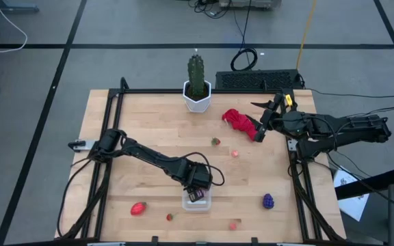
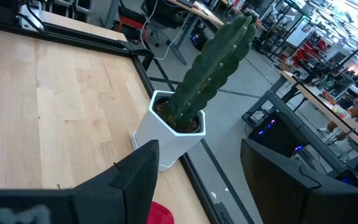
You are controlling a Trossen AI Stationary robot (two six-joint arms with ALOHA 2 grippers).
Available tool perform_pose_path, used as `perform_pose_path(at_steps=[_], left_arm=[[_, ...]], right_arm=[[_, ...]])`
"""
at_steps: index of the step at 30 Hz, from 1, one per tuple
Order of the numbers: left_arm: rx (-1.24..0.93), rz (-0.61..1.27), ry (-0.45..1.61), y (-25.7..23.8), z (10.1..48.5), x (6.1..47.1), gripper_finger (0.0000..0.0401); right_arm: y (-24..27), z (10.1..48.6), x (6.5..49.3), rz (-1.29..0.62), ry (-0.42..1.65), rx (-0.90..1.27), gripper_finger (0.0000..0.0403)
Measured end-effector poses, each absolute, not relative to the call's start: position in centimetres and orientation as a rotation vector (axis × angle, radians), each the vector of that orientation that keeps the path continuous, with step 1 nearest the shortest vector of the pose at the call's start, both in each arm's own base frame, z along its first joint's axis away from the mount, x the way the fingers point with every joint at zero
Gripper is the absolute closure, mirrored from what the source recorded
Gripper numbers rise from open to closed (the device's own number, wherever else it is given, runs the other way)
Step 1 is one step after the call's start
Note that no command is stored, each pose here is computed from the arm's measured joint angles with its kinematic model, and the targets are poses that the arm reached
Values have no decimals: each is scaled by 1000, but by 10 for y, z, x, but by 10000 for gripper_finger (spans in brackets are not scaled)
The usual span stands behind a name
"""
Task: Pick and placing Produce into tupperware
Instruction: Put the left strawberry into the transparent container
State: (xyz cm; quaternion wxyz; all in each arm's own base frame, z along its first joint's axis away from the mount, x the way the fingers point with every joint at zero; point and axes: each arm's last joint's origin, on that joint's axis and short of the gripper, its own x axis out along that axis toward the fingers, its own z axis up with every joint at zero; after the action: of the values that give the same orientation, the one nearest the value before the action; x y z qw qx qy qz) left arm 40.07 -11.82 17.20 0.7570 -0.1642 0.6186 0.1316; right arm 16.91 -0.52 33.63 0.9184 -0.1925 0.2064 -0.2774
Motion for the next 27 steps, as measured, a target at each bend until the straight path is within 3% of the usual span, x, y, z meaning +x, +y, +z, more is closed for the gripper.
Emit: perform_pose_path(at_steps=[27], left_arm=[[-334, 265, 1351, -119, 172, 400, 233]], right_arm=[[-5, 336, 169, -571, 424, -394, 183]])
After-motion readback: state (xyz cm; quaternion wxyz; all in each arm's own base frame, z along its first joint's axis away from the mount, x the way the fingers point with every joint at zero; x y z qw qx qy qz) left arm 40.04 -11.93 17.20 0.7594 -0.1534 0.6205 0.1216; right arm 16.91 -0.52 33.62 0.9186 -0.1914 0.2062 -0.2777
